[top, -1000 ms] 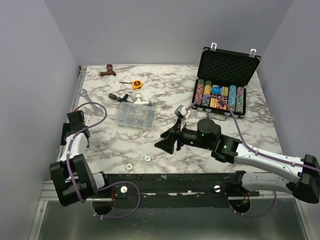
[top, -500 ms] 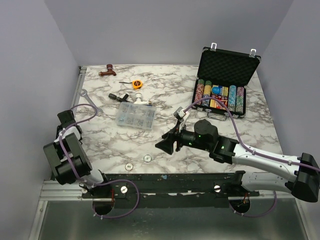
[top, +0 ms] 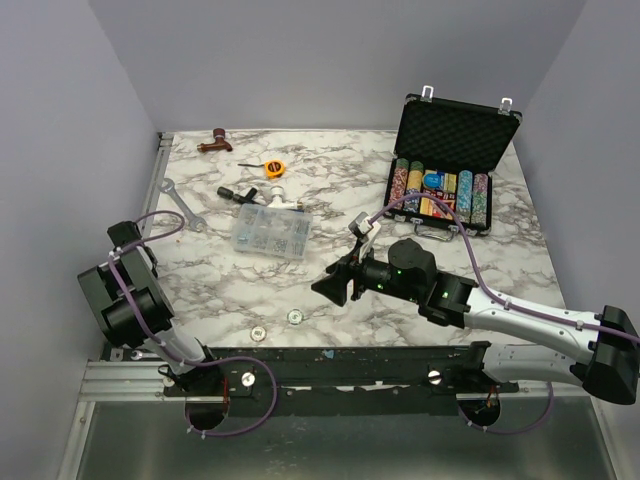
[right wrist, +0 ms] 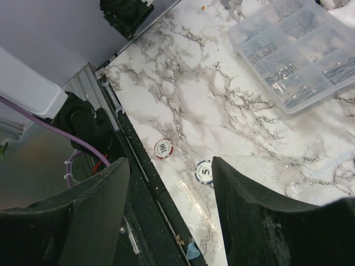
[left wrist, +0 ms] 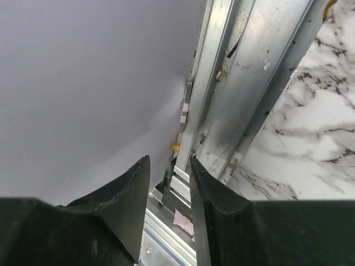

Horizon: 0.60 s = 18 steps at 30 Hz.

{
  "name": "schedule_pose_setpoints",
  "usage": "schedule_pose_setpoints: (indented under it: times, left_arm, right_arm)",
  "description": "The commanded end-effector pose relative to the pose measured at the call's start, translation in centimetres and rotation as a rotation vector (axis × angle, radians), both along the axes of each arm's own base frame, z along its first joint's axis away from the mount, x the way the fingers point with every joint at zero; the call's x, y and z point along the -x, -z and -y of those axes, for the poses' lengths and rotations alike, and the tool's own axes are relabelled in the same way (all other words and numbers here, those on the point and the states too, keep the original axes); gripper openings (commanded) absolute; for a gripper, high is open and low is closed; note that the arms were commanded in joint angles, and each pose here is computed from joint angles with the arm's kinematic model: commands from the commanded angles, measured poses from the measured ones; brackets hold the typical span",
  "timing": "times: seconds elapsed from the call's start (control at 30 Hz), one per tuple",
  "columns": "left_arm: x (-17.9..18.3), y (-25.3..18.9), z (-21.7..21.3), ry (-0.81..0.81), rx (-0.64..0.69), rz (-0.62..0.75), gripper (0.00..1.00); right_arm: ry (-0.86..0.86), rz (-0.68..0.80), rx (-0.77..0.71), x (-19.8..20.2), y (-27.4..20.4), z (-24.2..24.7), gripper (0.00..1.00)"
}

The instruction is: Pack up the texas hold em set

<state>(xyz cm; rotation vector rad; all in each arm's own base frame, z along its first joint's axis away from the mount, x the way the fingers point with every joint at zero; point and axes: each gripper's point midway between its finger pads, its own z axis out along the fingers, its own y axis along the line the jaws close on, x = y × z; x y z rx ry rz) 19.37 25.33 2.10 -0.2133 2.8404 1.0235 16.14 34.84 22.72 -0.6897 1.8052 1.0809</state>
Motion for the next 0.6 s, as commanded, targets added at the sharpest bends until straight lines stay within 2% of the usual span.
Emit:
schedule_pose_setpoints:
  times: [0.0,0.1,0.57]
  left_arm:
    - [-0.5,0.3,-0.5,0.002,0.022,-0.001,0.32]
    - [-0.8,0.4,-0.6,0.003,0.033,0.001,0.27]
    - [-1.3,1.2,-1.0,0.004,0.055,-0.009,0.27]
  right_arm:
    - [0.017,0.019,0.023,-0.3,0.8,0.1,0.64]
    - [0.016,0.019,0.022,-0.3,0.8,0.1,0.64]
    - [0.013,0.017,0.025,-0.2,1.0,0.0,0.63]
